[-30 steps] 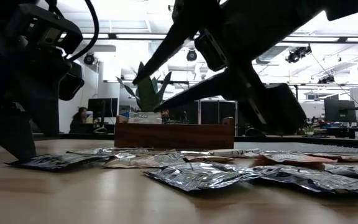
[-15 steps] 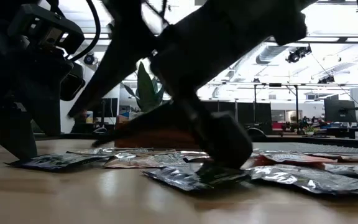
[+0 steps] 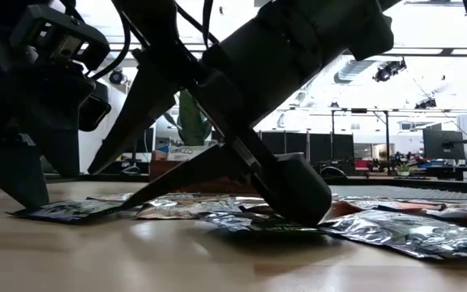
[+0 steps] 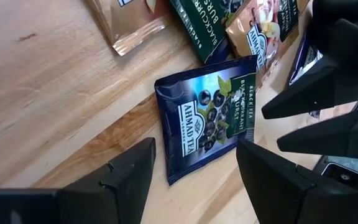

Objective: Pick & Place Tea
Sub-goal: Put the blue tea bag into the middle section of the wooden organizer

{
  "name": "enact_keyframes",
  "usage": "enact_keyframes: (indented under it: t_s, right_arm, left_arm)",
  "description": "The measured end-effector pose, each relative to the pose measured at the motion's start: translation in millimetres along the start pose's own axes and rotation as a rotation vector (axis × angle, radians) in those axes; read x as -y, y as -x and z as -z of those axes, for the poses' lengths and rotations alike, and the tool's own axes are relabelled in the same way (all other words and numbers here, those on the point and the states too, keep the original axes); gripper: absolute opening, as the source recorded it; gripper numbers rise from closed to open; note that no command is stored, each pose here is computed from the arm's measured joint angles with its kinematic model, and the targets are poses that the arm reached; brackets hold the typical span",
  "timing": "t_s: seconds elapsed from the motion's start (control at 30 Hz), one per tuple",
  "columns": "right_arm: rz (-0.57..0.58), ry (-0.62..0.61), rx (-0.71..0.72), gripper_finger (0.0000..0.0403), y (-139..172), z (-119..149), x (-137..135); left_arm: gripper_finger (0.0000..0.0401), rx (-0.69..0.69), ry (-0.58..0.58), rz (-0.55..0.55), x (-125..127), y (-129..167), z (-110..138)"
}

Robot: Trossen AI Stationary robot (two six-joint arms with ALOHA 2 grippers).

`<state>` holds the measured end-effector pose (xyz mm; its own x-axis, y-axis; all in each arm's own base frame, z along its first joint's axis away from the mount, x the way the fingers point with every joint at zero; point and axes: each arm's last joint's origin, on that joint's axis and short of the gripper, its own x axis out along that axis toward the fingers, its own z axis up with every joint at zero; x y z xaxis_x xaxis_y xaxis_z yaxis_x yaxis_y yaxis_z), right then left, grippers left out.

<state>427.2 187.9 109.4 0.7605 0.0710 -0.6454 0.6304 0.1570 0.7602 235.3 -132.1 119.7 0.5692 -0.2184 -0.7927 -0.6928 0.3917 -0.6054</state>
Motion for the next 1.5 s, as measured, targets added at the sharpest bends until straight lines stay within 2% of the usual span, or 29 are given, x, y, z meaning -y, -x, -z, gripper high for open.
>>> enact_keyframes:
  t_s: [0.4, 1.5]
  right_arm:
    - [0.063, 0.001, 0.019, 0.0129, -2.8, -13.9, 4.3]
    - [0.086, 0.068, 0.019, 0.0129, -4.4, -19.7, 6.7]
  left_arm:
    - [0.0232, 0.004, -0.014, 0.038, 3.0, -0.7, 0.0]
    - [0.0232, -0.022, 0.006, 0.028, 2.6, -0.5, 0.5]
